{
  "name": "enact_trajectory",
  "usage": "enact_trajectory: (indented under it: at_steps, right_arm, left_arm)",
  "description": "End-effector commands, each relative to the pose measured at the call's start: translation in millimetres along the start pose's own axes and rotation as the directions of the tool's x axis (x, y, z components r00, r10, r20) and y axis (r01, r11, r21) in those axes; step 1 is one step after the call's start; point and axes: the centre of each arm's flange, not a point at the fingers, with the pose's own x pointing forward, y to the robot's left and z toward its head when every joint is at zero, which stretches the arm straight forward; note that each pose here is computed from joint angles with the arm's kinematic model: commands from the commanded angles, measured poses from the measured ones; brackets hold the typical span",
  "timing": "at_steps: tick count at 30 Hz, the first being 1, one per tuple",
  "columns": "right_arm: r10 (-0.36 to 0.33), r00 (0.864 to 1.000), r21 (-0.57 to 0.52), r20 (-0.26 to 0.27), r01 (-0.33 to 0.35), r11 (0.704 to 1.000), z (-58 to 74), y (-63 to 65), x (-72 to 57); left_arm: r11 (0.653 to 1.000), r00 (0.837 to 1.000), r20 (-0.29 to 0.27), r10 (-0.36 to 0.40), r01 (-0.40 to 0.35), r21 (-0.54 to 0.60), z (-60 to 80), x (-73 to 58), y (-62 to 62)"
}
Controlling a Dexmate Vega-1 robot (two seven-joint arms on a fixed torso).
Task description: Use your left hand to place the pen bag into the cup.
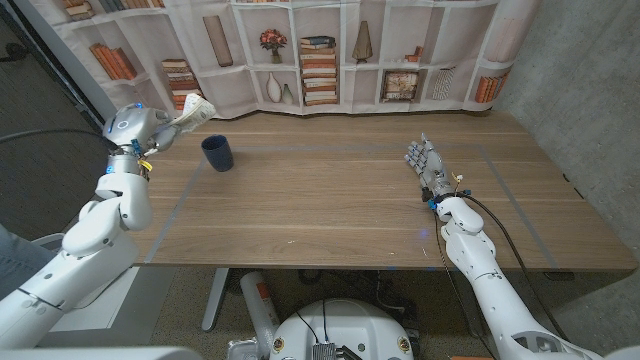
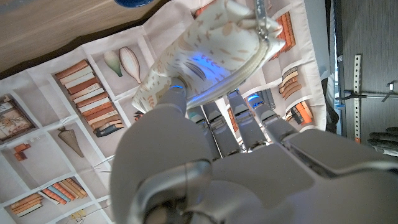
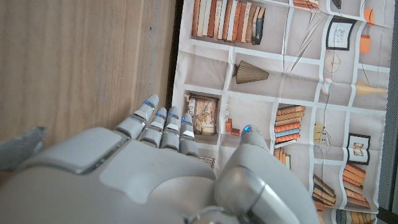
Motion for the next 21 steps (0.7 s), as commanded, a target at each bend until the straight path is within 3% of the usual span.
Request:
enact_trajectory:
  at_steps: [1,21]
  right_arm:
    - [0.0,1.0,-0.001,-0.001,0.0,1.0,0.1,-0.3,1.5]
    - [0.002,1.0,-0.005,-0.003,-0.002,1.0,0.9,5.3,1.3]
  left_arm:
    - [1.0,1.0,0.002,0.0,0.0,-0.003,5.0,17.1,-2.4]
    - [1.0,1.0,0.015,0.007,-0.008,0.024,12.7,43.8,-12.9]
